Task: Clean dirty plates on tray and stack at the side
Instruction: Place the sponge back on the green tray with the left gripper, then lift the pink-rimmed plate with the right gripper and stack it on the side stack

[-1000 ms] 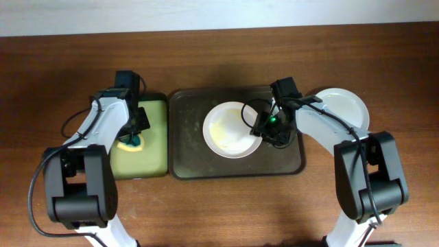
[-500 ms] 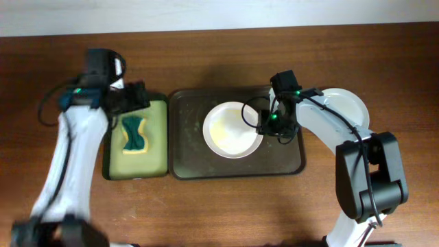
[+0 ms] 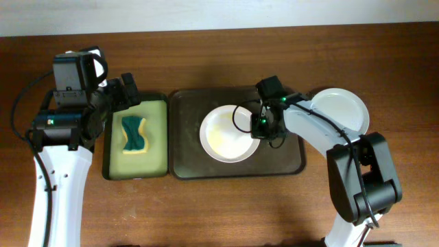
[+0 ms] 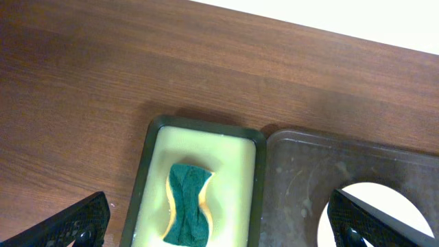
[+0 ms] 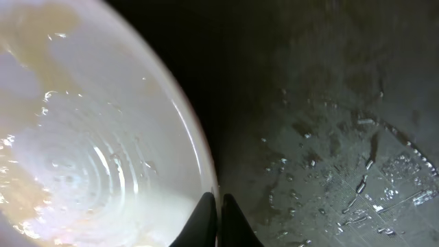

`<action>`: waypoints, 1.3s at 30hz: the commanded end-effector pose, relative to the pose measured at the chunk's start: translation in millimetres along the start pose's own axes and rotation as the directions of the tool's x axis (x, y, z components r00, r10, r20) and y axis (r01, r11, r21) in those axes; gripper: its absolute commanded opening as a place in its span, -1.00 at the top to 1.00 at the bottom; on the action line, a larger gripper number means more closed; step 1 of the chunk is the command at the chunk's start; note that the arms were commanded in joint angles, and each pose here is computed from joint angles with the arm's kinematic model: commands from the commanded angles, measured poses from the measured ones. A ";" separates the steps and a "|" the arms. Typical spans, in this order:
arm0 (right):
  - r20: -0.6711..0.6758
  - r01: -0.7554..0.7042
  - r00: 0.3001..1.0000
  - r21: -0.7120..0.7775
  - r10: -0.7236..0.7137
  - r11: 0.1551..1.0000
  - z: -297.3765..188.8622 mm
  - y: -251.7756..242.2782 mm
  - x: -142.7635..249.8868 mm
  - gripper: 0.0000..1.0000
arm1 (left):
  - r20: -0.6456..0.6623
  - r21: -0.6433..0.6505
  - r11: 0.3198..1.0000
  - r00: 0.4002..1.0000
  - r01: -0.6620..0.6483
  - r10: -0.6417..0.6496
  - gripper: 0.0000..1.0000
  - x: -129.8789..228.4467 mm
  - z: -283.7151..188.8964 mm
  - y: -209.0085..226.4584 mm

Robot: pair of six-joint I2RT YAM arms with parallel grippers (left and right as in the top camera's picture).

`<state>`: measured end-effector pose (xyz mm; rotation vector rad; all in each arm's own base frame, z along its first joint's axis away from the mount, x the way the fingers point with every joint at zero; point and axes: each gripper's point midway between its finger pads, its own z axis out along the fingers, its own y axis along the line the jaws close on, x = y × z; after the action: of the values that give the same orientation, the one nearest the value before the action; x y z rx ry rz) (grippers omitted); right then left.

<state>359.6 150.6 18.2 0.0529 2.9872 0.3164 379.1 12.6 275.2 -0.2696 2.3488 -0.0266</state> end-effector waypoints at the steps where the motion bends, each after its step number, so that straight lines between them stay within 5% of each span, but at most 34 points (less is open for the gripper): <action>1: 0.024 -0.002 1.000 -0.071 0.004 0.998 -37.0 18.1 -27.6 0.92 | 0.004 0.004 1.000 1.000 -0.005 0.005 -0.99 -1.5 -0.7 0.8; 8: 0.128 0.092 0.987 0.021 -0.094 0.996 -98.6 35.4 -62.3 0.92 | 0.004 0.004 1.000 1.000 -0.005 0.005 -0.99 -1.6 -0.8 0.8; 14: 0.294 0.266 0.885 0.320 -0.362 0.909 -125.3 104.1 -58.6 0.92 | 0.004 0.004 1.000 1.000 -0.005 0.005 -0.99 -1.6 -0.8 0.8; 20: 0.422 0.368 0.815 0.152 -0.397 0.917 -122.2 201.8 -34.7 0.92 | 0.004 0.004 1.000 1.000 -0.005 0.005 -0.99 -1.6 -0.8 0.8; 28: 0.434 0.382 0.807 0.135 -0.401 0.914 -121.4 211.1 -32.5 0.92 | 0.006 -0.001 1.000 1.000 -0.009 0.009 -0.99 -1.9 -0.8 1.6; 36: 0.441 0.433 0.797 0.062 -0.414 0.899 -88.4 241.8 -32.6 0.92 | 0.157 -0.233 0.947 0.970 0.220 -0.187 -0.99 -16.8 -55.8 117.9; 39: 0.577 0.450 0.646 0.240 -0.499 0.860 -111.3 258.3 -51.2 0.92 | 0.124 -0.242 0.945 0.973 0.219 -0.193 -0.99 -8.7 -54.1 118.8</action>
<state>394.3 371.7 159.7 -0.4829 2.3752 0.2347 326.0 127.0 304.8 -0.6428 2.2181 0.1797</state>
